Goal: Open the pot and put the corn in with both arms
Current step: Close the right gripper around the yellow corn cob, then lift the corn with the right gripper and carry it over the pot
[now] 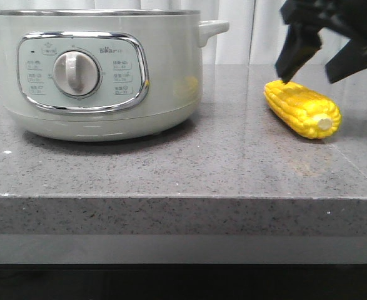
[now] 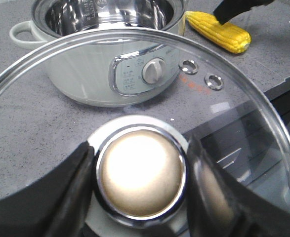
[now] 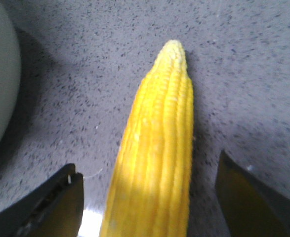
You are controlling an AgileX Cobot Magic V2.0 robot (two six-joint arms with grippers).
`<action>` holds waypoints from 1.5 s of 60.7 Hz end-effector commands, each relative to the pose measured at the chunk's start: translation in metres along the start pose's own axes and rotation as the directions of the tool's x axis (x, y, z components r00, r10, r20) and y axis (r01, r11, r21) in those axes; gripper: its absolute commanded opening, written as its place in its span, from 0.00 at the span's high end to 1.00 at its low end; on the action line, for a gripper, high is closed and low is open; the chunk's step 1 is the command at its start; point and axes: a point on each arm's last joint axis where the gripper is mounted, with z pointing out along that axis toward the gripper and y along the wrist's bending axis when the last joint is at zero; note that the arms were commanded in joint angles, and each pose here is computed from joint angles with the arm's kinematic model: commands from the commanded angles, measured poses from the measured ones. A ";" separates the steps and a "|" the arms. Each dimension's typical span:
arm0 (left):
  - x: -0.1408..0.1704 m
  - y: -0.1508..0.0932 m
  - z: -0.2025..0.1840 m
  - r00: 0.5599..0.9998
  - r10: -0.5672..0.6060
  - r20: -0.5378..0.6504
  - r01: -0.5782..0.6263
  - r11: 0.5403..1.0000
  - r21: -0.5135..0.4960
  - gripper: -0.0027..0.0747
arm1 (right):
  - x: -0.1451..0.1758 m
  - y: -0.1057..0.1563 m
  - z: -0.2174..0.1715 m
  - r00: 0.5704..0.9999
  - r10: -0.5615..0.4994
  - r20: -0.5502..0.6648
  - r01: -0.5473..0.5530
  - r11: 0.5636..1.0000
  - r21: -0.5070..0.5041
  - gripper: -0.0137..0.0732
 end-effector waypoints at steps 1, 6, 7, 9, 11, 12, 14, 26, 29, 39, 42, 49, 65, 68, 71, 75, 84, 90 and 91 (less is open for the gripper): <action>-0.023 0.001 -0.006 0.981 -0.006 0.192 0.008 1.000 -0.008 0.79 | -0.021 0.005 -0.001 0.997 0.022 0.067 -0.021 1.000 -0.021 0.19; -0.023 0.001 -0.006 0.981 -0.006 0.194 0.008 1.000 -0.009 0.79 | -0.021 0.004 0.005 0.999 0.023 0.041 -0.022 0.999 -0.023 0.20; -0.023 0.001 -0.006 0.981 -0.006 0.194 0.008 1.000 -0.009 0.79 | -0.021 0.004 0.006 0.999 0.023 0.038 -0.022 0.999 -0.023 0.21; -0.023 0.001 -0.006 0.981 -0.006 0.194 0.008 1.000 -0.009 0.79 | -0.021 0.004 0.006 0.999 0.023 0.034 -0.022 0.999 -0.024 0.25; -0.023 0.001 -0.006 0.981 -0.006 0.194 0.008 1.000 -0.009 0.79 | -0.021 0.005 0.005 0.999 0.023 0.032 -0.022 0.999 -0.024 0.30; -0.023 0.001 -0.006 0.981 -0.006 0.194 0.008 1.000 -0.009 0.79 | -0.021 0.005 0.005 0.999 0.023 0.031 -0.022 0.999 -0.025 0.32; -0.023 0.001 -0.006 0.981 -0.006 0.194 0.008 1.000 -0.009 0.79 | -0.021 0.005 0.005 0.999 0.022 0.032 -0.022 0.999 -0.025 0.37; -0.023 0.001 -0.006 0.981 -0.006 0.194 0.008 1.000 -0.009 0.79 | -0.035 0.009 -0.005 0.997 -0.005 0.076 0.007 0.999 -0.036 0.54; -0.023 0.001 -0.006 0.981 -0.006 0.194 0.008 1.000 -0.009 0.79 | -0.044 0.012 -0.013 0.994 -0.018 0.104 0.023 0.999 -0.044 0.54; -0.023 0.001 -0.006 0.981 -0.006 0.194 0.008 1.000 -0.009 0.79 | -0.082 0.028 -0.055 0.968 -0.060 0.243 0.080 0.994 -0.074 0.54; -0.023 0.001 -0.006 0.981 -0.006 0.194 0.008 1.000 -0.009 0.79 | -0.092 0.036 -0.066 0.955 -0.075 0.286 0.104 0.991 -0.086 0.54; -0.023 0.001 -0.006 0.981 -0.006 0.194 0.008 1.000 -0.009 0.79 | -0.116 0.066 -0.090 0.914 -0.121 0.387 0.184 0.974 -0.130 0.54; -0.023 0.001 -0.006 0.981 -0.006 0.194 0.008 1.000 -0.009 0.79 | -0.124 0.168 -0.071 0.877 -0.215 0.431 0.364 0.882 -0.300 0.54; -0.023 0.001 -0.006 0.981 -0.006 0.194 0.008 1.000 -0.009 0.79 | -0.119 0.184 -0.061 0.876 -0.239 0.418 0.390 0.862 -0.323 0.54; -0.023 0.001 -0.006 0.981 -0.006 0.194 0.008 1.000 -0.009 0.79 | -0.114 0.194 -0.049 0.882 -0.259 0.395 0.402 0.851 -0.339 0.54; -0.023 0.001 -0.006 0.981 -0.006 0.194 0.008 1.000 -0.009 0.79 | -0.107 0.203 -0.037 0.890 -0.281 0.359 0.409 0.840 -0.357 0.54; -0.023 0.001 -0.006 0.981 -0.006 0.194 0.008 1.000 -0.009 0.79 | -0.099 0.205 -0.022 0.900 -0.313 0.305 0.413 0.836 -0.361 0.42; -0.023 0.001 -0.006 0.981 -0.006 0.194 0.008 1.000 -0.009 0.79 | -0.099 0.204 -0.021 0.899 -0.321 0.299 0.417 0.836 -0.357 0.26; -0.023 0.001 -0.006 0.981 -0.006 0.194 0.008 1.000 -0.009 0.79 | -0.099 0.204 -0.021 0.899 -0.321 0.299 0.417 0.836 -0.357 0.24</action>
